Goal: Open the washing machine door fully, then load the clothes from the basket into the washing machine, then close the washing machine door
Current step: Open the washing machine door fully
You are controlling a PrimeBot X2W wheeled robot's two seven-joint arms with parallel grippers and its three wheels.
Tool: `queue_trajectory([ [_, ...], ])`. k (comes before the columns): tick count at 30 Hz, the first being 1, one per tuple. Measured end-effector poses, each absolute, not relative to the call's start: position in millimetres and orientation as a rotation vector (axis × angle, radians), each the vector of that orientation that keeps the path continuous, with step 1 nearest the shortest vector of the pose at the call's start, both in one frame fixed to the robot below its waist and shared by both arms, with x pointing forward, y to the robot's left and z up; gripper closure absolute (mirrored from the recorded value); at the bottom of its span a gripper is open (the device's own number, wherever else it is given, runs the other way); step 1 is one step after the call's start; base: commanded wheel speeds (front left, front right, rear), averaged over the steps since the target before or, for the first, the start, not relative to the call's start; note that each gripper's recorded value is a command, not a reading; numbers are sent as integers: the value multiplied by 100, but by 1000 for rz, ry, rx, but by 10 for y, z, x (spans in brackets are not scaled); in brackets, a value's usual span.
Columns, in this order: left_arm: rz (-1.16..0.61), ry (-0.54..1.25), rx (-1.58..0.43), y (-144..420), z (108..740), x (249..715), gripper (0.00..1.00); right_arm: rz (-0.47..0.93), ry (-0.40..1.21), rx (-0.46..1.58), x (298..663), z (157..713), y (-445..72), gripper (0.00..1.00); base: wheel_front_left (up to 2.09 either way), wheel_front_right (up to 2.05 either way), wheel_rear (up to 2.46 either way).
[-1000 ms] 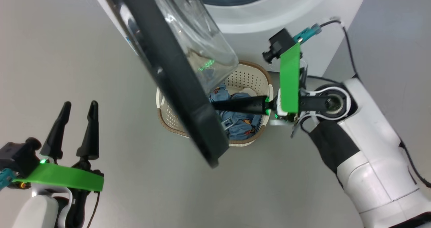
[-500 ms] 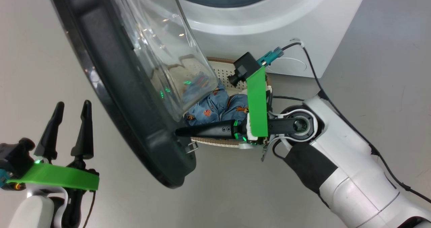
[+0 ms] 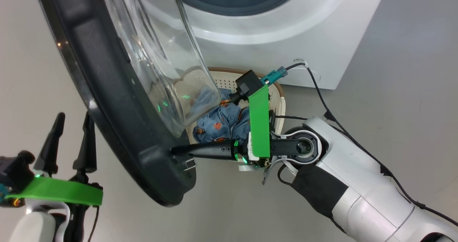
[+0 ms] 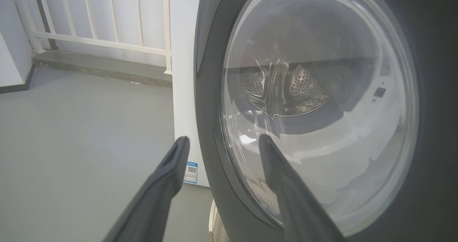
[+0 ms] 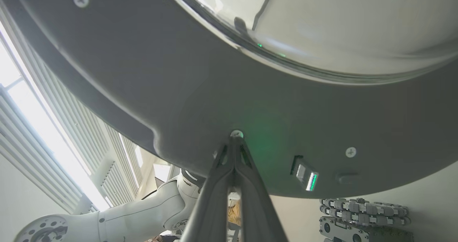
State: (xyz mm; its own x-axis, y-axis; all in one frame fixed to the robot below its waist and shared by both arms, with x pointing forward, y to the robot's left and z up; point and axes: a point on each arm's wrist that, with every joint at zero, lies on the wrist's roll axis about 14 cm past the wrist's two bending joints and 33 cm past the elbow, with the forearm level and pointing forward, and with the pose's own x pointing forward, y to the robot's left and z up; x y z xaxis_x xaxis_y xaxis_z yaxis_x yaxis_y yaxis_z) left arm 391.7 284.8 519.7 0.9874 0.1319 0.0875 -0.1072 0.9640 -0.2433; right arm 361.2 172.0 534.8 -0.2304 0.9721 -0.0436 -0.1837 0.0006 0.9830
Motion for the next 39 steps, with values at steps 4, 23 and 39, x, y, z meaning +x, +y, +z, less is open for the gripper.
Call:
queue_trajectory([
  [4,123,-104,-240,2846,5198,3872,0,1430,1207,947,3646,5438,1677,100,0,0,0],
  [23,112,-110,-246,2782,5191,3736,0,1209,1020,1166,3646,5484,956,100,0,0,0],
  [39,58,-112,-255,2570,5187,3660,0,934,714,1296,3759,5588,316,0,0,0,0],
])
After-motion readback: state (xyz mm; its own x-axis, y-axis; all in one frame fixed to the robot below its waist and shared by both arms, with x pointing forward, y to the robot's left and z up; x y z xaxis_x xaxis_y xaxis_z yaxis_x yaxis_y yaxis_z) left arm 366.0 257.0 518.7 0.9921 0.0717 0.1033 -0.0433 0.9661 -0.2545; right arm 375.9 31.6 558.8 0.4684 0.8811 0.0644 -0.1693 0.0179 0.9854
